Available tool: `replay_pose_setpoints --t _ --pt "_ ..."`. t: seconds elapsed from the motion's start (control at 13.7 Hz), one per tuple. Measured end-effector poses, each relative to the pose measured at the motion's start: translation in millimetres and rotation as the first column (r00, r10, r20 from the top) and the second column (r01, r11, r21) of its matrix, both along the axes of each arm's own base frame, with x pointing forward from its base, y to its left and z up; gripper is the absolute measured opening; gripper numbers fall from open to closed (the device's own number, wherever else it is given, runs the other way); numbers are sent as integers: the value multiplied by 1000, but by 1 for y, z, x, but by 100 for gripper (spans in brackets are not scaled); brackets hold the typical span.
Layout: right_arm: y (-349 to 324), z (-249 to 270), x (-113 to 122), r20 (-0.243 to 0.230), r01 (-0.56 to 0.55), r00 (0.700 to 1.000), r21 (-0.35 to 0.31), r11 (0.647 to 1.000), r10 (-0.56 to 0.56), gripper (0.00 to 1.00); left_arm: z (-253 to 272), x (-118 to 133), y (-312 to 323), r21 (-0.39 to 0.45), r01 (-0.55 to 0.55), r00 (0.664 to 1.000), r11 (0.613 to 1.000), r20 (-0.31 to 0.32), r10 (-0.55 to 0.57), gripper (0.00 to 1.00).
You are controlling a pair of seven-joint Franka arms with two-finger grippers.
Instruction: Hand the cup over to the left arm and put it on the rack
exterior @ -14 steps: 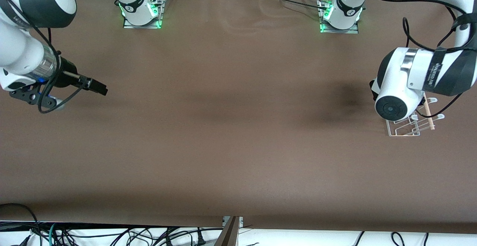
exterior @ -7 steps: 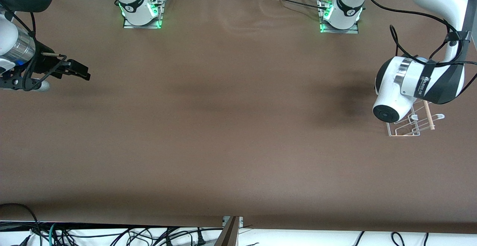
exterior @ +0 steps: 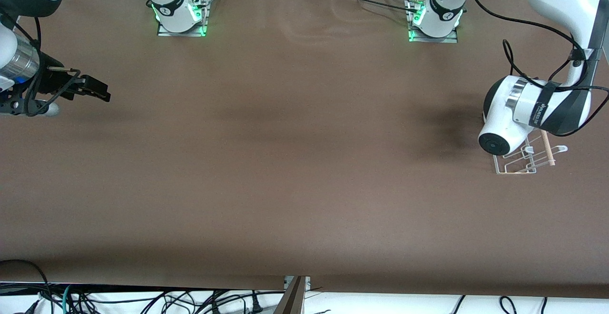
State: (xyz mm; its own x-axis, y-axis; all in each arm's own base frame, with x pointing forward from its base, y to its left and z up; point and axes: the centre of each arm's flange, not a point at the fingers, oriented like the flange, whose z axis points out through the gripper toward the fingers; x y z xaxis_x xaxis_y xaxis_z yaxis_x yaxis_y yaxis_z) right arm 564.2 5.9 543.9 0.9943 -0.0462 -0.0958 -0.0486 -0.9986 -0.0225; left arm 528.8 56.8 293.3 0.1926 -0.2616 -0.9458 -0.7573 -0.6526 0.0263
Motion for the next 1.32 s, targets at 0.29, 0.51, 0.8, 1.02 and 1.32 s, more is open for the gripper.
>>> replay_pose_setpoints --t 0.29,0.51,0.8,1.02,1.32 --pt "-6 -1 8 -12 -61 998 8 998 61 99 -7 -2 1 -6 12 1000 1000 3 -12 67" --pt "-3 -1 5 -31 -103 994 15 995 103 99 -14 0 2 -21 25 1000 999 14 -25 67" --pt "3 0 2 -56 -129 990 20 992 129 99 -24 -1 5 -28 30 1000 999 8 -29 72" --pt "14 2 3 -47 -145 988 19 989 146 99 -22 1 5 -26 29 999 999 16 -29 100" --pt "20 12 5 -30 -154 988 -32 988 153 99 6 14 2 -40 16 996 999 85 -12 100"
